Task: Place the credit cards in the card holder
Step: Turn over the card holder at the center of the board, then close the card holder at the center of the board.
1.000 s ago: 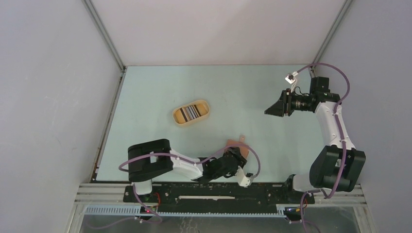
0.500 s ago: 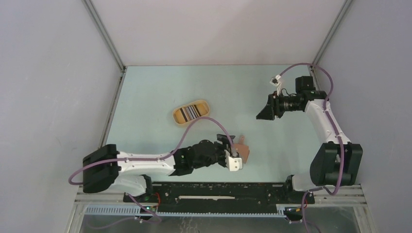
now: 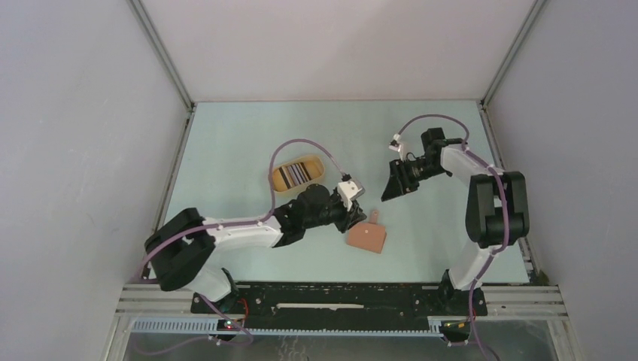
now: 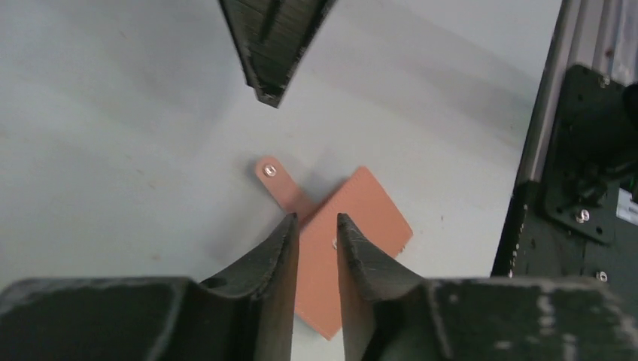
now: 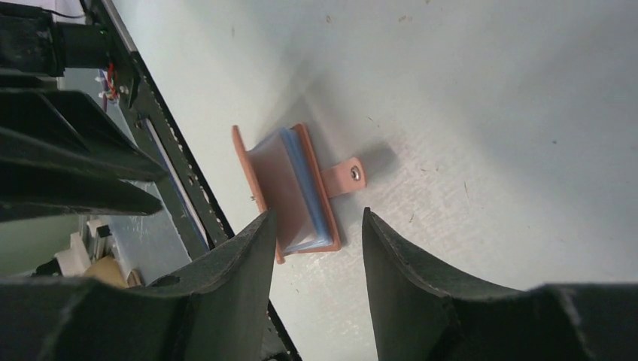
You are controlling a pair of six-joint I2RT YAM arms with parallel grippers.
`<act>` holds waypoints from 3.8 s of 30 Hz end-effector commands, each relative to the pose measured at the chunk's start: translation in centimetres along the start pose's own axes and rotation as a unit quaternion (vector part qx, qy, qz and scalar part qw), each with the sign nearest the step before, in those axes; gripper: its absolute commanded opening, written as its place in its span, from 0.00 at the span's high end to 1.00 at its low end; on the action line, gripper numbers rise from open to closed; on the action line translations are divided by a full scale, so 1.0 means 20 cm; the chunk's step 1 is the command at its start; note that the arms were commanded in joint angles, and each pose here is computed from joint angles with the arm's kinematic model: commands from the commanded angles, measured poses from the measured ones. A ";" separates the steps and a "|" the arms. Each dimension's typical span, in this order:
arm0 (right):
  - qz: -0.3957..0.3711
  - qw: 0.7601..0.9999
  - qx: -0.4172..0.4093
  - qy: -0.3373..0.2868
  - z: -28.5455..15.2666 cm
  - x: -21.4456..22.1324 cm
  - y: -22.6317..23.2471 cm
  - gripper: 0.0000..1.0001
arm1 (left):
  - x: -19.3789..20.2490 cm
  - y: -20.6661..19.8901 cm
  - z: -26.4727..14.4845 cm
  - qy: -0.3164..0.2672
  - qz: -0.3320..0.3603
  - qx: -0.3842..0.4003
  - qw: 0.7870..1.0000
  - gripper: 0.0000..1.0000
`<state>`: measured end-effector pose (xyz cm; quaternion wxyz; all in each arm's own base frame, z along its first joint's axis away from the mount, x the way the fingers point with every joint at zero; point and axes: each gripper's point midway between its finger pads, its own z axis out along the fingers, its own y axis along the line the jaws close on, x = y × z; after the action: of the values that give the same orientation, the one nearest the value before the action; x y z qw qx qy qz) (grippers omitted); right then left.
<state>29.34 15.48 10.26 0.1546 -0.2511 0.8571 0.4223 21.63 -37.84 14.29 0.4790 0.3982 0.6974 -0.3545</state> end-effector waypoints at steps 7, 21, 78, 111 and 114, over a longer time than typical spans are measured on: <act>0.033 0.998 0.000 0.060 0.15 0.04 -0.08 0.46 | 0.16 -0.10 0.10 0.037 -0.137 0.035 0.989 0.77; 0.061 0.993 0.008 0.097 0.20 0.12 -0.14 0.47 | 0.38 -0.06 0.20 0.130 -0.215 0.018 0.968 0.95; 0.023 0.995 -0.037 0.089 0.22 0.07 -0.05 1.00 | 0.32 0.00 0.16 0.090 -0.262 0.024 0.961 0.83; -0.070 0.994 0.000 0.089 0.23 0.06 0.01 1.00 | 0.40 0.07 0.14 0.086 -0.373 0.031 0.923 0.86; -0.075 0.993 0.001 0.092 0.23 0.07 0.02 1.00 | 0.41 0.08 0.16 0.090 -0.380 0.028 0.920 0.95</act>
<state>28.20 18.61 5.95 0.0820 -0.3260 0.8577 0.3890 21.48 -36.63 3.76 0.2290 0.1494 0.8439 -0.4615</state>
